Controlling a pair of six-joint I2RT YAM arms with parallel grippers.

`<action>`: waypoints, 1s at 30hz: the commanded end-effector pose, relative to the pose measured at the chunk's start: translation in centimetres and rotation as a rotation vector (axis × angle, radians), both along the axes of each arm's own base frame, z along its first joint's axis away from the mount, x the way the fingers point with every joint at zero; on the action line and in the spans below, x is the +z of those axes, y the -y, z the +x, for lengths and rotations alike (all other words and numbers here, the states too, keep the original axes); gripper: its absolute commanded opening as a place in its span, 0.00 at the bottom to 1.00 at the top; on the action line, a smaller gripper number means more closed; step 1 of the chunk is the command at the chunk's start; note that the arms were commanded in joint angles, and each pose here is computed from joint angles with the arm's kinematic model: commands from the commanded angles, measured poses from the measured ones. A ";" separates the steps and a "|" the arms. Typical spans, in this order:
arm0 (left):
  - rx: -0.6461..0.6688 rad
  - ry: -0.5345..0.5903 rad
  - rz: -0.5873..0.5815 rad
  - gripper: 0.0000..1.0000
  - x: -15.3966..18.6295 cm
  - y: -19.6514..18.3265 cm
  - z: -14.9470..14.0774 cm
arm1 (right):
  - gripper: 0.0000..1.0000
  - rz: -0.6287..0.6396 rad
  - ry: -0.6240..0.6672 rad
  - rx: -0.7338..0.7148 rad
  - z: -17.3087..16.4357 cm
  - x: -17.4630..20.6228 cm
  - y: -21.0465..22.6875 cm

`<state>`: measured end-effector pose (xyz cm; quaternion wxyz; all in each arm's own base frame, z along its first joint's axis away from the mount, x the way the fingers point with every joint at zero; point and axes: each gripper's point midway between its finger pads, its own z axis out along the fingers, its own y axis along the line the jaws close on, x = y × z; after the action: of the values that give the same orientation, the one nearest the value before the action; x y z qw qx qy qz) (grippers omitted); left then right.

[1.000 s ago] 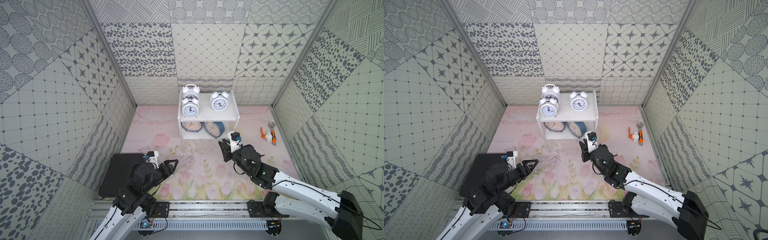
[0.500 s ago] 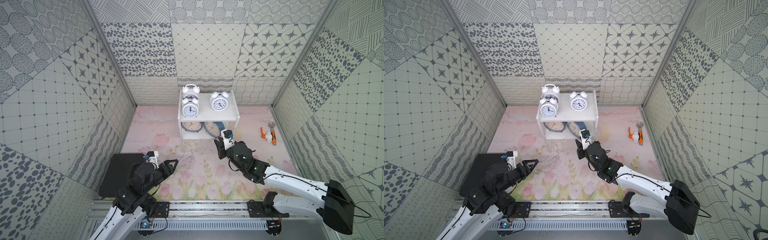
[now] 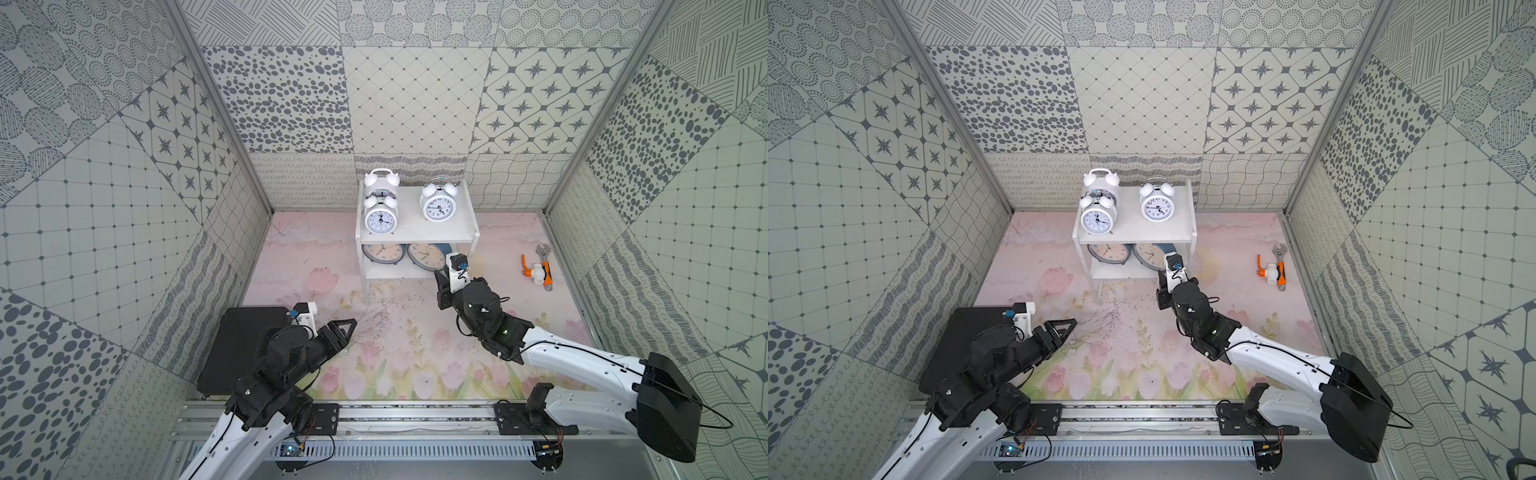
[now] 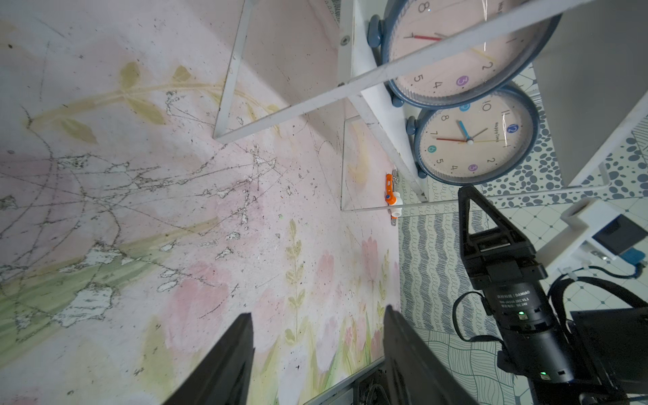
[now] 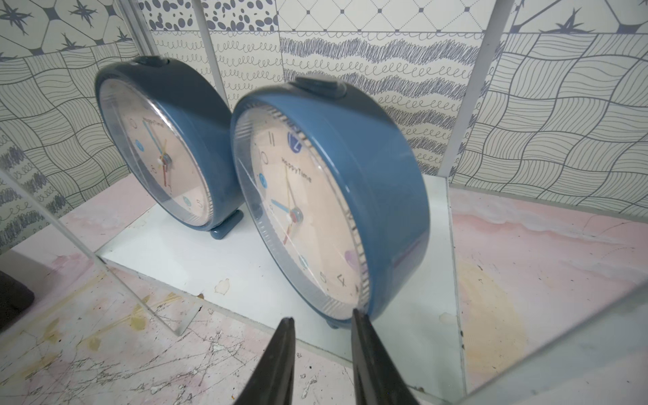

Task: Place the alarm clocks on the shelf by style
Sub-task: Place the alarm on the shelf, then reset both arms

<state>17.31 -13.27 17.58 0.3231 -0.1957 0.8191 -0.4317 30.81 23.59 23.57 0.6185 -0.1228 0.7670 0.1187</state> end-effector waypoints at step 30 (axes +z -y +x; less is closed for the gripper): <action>0.166 0.081 0.431 0.90 8.2 -5.5 2.3 | 0.67 0.033 -0.007 -0.006 -9.8 13.7 8.9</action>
<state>18.09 -10.92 22.73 0.3583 -0.1988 0.8435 -0.3473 21.53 17.87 36.65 0.6338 -0.1169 0.7404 0.1907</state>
